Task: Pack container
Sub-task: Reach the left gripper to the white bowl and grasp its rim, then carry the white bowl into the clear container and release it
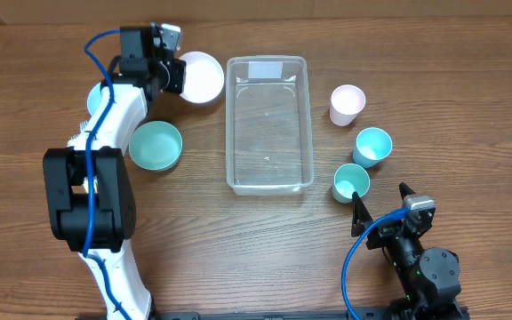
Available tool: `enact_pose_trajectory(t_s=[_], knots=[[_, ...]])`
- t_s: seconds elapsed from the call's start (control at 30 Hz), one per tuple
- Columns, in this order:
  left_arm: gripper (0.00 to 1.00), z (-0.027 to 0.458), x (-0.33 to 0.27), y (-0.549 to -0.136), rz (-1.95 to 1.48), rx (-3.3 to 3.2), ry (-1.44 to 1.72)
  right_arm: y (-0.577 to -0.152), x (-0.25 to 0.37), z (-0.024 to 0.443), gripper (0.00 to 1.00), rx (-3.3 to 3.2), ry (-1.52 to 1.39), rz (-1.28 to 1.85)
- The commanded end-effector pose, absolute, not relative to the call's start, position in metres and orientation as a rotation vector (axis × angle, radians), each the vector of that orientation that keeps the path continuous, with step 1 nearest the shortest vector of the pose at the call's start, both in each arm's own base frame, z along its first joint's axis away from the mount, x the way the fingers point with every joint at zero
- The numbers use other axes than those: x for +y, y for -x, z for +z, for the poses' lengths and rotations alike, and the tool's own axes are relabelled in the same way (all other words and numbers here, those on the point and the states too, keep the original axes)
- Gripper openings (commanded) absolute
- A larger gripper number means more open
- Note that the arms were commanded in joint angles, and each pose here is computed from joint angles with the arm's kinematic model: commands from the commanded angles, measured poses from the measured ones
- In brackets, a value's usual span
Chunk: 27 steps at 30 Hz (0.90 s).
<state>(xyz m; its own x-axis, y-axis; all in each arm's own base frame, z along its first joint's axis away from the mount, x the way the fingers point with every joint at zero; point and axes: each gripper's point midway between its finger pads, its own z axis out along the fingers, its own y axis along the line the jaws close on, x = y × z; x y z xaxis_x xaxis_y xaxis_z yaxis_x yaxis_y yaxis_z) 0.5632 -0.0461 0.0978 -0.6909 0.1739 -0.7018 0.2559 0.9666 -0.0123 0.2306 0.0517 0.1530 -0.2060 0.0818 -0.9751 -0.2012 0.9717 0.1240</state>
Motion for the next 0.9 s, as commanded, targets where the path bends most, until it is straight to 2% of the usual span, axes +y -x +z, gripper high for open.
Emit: enact_pose_trajectory(t_s=[0.0,0.1,0.17,0.3,0.47,0.6,0.77,0.87], knots=[[0.04,0.121,-0.046,-0.575,-0.161,2.336,-0.271,-0.230,0.053,0.155,1.00,1.749,0.092,0.263],[0.04,0.158,-0.049,-0.581,-0.174,2.317,-0.239,-0.230,0.053,0.155,1.00,1.749,0.092,0.263],[0.04,0.201,-0.054,-0.585,-0.187,2.259,-0.219,-0.230,0.053,0.155,1.00,1.749,0.092,0.263],[0.04,0.245,-0.111,-0.566,-0.258,2.183,-0.433,-0.230,0.053,0.155,1.00,1.749,0.092,0.263],[0.04,0.215,-0.215,-0.511,-0.356,2.270,-0.726,-0.230,0.053,0.155,1.00,1.749,0.092,0.263],[0.04,0.190,-0.228,-0.510,-0.133,2.343,-0.662,-0.230,0.053,0.155,1.00,1.749,0.092,0.263],[0.04,0.133,-0.226,-0.522,-0.151,2.482,-0.442,-0.230,0.053,0.155,1.00,1.749,0.092,0.263],[0.04,0.127,-0.223,-0.529,-0.162,2.486,-0.385,-0.230,0.053,0.155,1.00,1.749,0.092,0.263]])
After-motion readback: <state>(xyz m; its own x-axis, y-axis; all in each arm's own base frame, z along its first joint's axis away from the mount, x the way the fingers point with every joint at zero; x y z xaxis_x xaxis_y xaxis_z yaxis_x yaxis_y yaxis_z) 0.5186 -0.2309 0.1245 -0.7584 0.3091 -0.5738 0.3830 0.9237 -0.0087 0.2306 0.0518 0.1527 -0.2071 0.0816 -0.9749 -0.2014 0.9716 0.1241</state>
